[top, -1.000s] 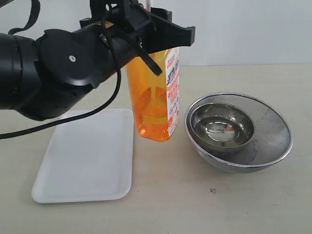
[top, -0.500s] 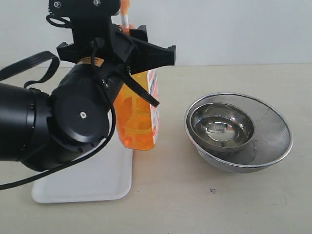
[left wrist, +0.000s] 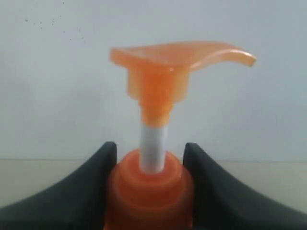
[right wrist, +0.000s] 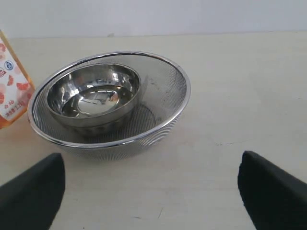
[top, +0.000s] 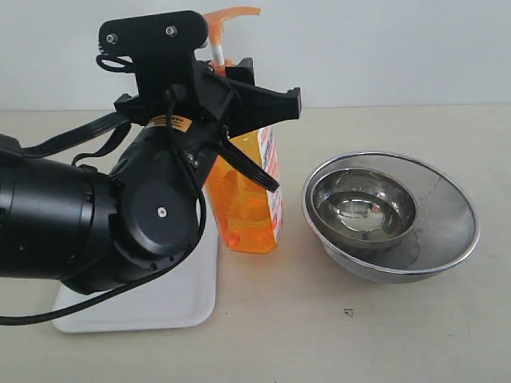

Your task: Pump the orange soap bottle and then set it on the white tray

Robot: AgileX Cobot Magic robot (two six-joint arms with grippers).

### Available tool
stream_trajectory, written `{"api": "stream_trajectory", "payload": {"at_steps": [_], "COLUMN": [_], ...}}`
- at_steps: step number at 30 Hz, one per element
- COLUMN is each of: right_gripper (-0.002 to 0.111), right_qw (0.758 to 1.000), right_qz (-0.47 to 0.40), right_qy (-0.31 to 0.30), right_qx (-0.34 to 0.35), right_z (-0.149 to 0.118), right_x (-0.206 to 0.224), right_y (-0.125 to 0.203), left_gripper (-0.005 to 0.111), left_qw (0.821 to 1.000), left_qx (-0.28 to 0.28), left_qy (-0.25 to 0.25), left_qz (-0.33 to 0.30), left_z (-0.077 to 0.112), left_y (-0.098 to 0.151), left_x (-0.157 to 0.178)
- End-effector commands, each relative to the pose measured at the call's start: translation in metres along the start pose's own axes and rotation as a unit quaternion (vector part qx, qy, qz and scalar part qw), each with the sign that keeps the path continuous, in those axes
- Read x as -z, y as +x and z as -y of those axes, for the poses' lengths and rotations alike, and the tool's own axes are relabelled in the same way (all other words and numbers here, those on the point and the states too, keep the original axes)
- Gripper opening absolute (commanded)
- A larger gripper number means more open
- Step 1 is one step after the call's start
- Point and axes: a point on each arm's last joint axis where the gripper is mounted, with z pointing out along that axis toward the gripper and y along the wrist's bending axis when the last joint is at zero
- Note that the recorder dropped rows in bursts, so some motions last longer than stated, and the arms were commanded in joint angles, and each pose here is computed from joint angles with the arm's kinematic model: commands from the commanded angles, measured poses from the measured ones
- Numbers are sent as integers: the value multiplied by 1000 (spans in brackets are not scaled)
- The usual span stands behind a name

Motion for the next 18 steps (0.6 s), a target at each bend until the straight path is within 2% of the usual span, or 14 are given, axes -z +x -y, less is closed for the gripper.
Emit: {"api": "stream_trajectory", "payload": {"at_steps": [1, 10, 18], "right_gripper": [87, 87, 87], "right_qw": [1000, 1000, 1000], "right_qz": [5, 5, 5], "right_qy": [3, 3, 3], "right_qx": [0, 0, 0], "right_z": [0, 0, 0], "right_x": [0, 0, 0], "right_y": [-1, -1, -1], "left_gripper": [5, 5, 5], "left_qw": [999, 1000, 1000], "left_qx": [6, -2, 7], "left_qy": [5, 6, 11], "left_qz": [42, 19, 20], "left_z": [3, 6, 7], "left_y": [-9, 17, 18], "left_x": [2, -5, -5]}}
